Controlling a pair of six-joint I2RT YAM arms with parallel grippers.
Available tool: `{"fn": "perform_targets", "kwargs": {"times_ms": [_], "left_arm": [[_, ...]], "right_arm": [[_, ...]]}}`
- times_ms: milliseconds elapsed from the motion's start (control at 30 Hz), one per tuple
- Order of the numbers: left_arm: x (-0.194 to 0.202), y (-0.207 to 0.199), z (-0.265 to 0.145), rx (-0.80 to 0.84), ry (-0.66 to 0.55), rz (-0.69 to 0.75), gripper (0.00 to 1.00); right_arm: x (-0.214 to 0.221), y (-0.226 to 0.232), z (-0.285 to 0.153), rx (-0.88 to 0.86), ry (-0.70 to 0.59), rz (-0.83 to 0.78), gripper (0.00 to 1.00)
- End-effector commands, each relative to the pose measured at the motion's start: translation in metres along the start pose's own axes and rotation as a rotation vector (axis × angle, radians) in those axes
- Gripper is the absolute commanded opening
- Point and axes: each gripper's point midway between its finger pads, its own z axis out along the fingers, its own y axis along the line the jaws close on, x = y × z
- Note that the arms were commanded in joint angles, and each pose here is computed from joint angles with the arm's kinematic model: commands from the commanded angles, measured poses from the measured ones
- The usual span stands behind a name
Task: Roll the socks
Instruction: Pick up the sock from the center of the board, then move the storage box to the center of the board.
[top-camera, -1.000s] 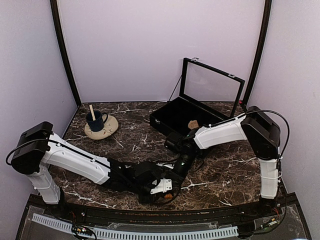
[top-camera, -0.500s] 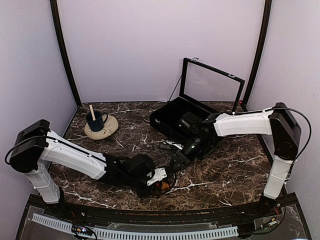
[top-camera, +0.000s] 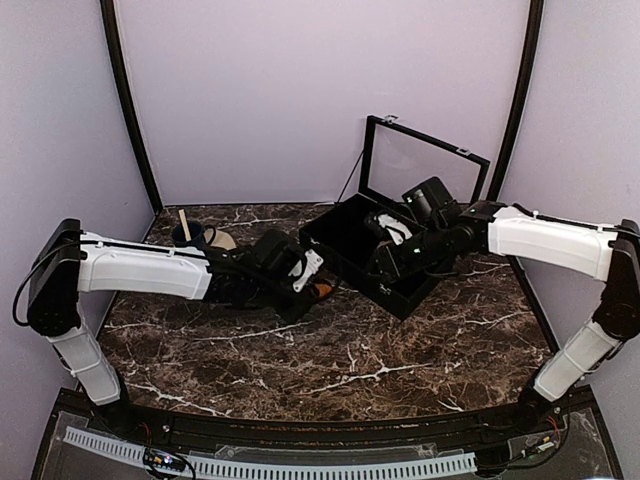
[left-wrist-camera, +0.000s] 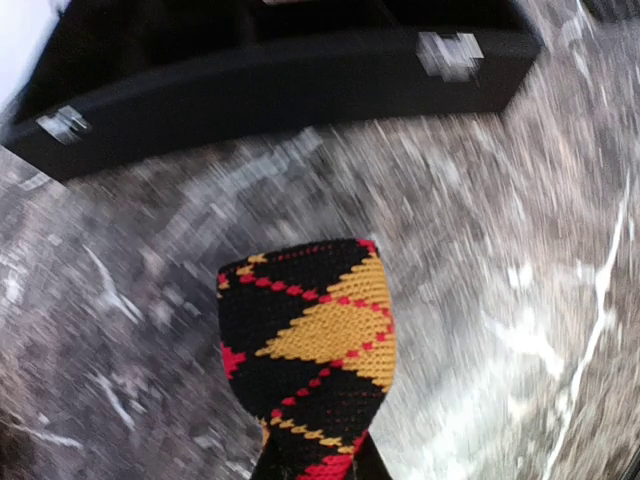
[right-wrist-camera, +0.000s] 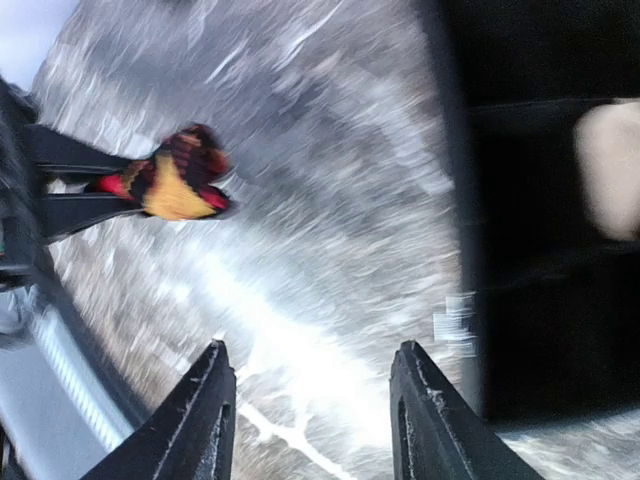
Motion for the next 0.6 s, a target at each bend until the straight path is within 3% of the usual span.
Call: {"fn": "perform_targets", "kwargs": {"times_ms": [0, 267, 567], "left_arm": [[-0.043, 0.041, -0.003, -0.046, -0.055, -0.144, 0.00], [-0.131, 0.093, 0.016, -0.053, -0.163, -0.281, 0.00], [-0.171, 0.106, 0.064, -0.026, -0.192, -0.270, 0.00]], "right_arm": [[-0.031, -0.054, -0.025, 0.251, -0.189, 0.116, 0.49], [-0.033, -0.096, -0.038, 0.359, -0.298, 0.213, 0.49], [-0.033, -0.106, -0.038, 0.373, -0.318, 0.213, 0.49]]}}
